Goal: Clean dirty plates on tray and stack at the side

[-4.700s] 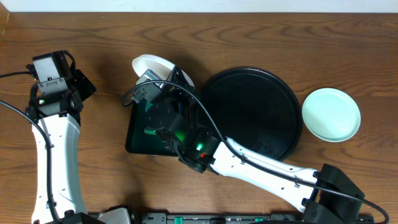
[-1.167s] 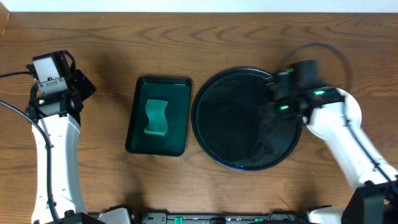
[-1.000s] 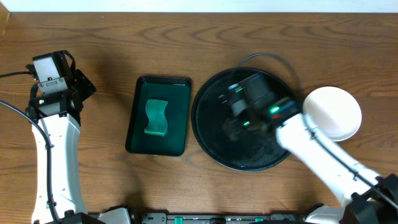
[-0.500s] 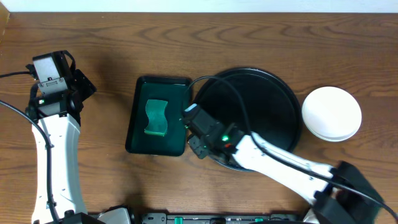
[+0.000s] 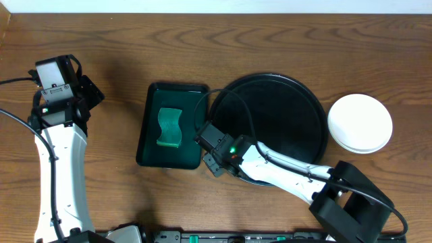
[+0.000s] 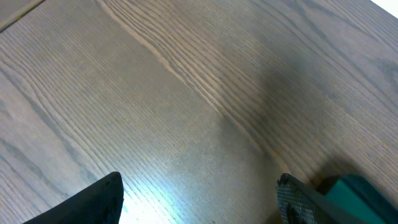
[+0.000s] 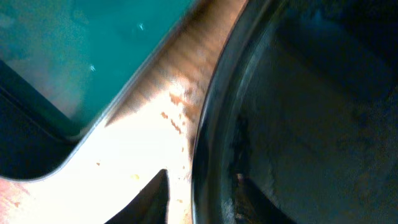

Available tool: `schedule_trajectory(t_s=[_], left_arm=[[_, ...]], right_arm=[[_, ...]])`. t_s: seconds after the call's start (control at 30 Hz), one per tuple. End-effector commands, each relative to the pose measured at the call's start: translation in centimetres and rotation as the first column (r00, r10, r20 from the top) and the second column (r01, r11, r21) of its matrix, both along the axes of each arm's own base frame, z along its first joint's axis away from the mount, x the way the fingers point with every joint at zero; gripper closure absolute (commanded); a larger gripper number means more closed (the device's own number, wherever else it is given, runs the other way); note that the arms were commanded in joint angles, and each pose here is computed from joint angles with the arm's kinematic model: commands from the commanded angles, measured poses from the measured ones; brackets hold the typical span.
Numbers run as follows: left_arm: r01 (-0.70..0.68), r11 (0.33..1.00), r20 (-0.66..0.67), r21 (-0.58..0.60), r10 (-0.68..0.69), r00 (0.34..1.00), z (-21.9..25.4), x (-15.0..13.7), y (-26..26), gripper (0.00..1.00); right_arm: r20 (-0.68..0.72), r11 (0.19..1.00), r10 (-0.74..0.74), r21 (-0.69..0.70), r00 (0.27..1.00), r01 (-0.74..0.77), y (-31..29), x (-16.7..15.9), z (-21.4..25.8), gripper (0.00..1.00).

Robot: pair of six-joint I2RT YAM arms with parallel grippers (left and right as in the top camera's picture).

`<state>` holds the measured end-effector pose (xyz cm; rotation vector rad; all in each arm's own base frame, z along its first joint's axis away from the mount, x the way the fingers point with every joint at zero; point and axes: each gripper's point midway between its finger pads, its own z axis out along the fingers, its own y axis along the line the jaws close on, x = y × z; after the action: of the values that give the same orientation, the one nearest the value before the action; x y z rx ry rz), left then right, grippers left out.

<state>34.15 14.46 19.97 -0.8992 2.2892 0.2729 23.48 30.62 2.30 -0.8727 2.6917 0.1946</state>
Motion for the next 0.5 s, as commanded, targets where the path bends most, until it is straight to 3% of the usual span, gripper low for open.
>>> schedule_trajectory(t_s=[0.0,0.3,0.47], left_arm=[[-0.012,1.0,0.014,0.014,0.012,1.0,0.7,0.0,0.3,0.21],[-0.012,1.0,0.014,0.014,0.012,1.0,0.7,0.0,0.3,0.21],[-0.012,1.0,0.014,0.014,0.012,1.0,0.7,0.0,0.3,0.21]], right_arm=[[-0.054,1.0,0.012,0.005,0.998,-0.011,0.3,-1.2,-0.3,0.78],[-0.089,1.0,0.015,-0.024,0.996,-0.018,-0.4,-2.0,-0.6,0.8],[-0.092,0.999,0.027,-0.023,0.995,-0.029,-0.1,-2.4,-0.7,0.9]])
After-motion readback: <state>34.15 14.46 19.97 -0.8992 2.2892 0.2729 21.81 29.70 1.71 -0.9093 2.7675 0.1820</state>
